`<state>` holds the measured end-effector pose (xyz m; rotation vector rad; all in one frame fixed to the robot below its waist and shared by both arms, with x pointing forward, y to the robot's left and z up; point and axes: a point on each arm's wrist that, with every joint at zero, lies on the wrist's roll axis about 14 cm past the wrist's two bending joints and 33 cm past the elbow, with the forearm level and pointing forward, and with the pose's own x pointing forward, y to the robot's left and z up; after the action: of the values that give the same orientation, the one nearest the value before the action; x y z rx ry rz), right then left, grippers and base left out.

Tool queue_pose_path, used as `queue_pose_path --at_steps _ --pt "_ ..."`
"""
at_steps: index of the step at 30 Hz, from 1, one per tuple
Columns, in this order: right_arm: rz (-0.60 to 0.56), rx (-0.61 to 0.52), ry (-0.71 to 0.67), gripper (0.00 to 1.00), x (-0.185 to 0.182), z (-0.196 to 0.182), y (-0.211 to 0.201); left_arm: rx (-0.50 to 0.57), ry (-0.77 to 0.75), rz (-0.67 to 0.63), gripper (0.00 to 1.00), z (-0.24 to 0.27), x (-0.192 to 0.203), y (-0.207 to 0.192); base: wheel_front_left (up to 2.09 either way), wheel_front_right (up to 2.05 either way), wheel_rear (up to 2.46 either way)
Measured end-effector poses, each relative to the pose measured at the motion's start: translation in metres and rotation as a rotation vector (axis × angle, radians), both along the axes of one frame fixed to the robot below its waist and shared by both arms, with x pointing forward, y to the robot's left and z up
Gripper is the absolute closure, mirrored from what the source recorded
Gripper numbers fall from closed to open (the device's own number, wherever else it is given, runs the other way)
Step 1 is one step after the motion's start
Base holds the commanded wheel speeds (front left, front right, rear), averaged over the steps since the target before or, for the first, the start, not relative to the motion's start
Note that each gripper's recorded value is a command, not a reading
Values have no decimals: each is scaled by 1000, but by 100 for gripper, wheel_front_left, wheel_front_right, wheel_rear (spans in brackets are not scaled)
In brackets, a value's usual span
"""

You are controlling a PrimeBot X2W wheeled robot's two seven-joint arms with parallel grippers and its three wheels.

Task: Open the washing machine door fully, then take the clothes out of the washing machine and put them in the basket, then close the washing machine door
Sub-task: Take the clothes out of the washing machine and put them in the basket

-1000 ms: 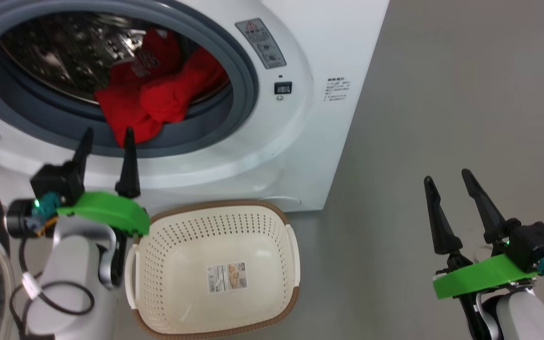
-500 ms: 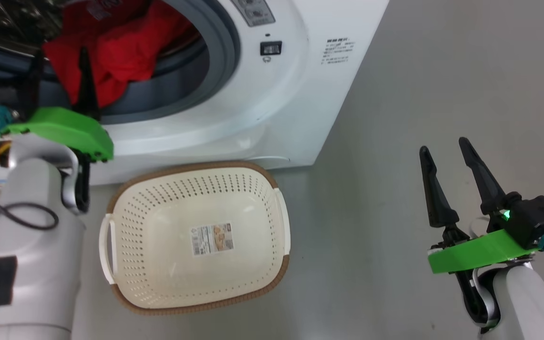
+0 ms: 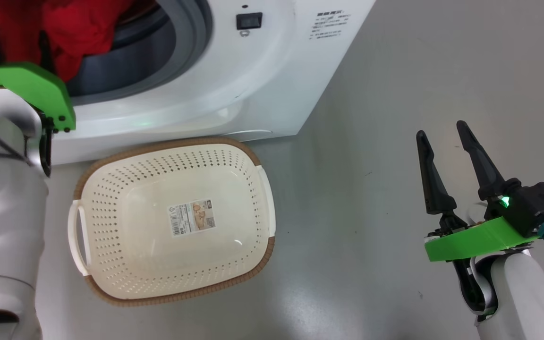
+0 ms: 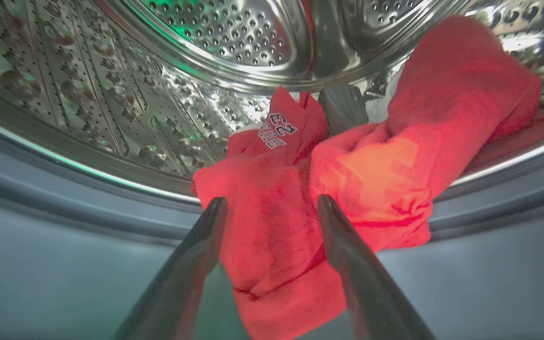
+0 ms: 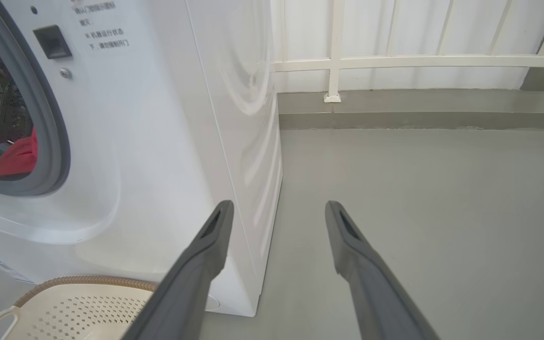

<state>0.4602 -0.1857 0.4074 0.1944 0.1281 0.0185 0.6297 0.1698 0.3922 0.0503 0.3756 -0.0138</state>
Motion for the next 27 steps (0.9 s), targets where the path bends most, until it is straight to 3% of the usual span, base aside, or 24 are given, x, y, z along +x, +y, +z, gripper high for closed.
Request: queue_pose_path --at_steps 13,24,25,26,27 --pt "-10 5 29 0 -7 -7 -4 185 232 9 0 -31 1 17 0 0 0" --pt "-21 42 23 0 -6 -5 -5 222 374 -7 0 -48 -4 20 0 0 0" --pt "-22 41 25 0 -6 -6 -5 223 375 -7 55 -48 -3 20 0 0 0" --pt "-23 41 26 0 -7 -6 -5 223 373 -10 98 -48 -1 19 0 0 0" --pt "-24 40 28 0 -7 -7 -6 217 370 -19 100 -48 -1 17 0 0 0"
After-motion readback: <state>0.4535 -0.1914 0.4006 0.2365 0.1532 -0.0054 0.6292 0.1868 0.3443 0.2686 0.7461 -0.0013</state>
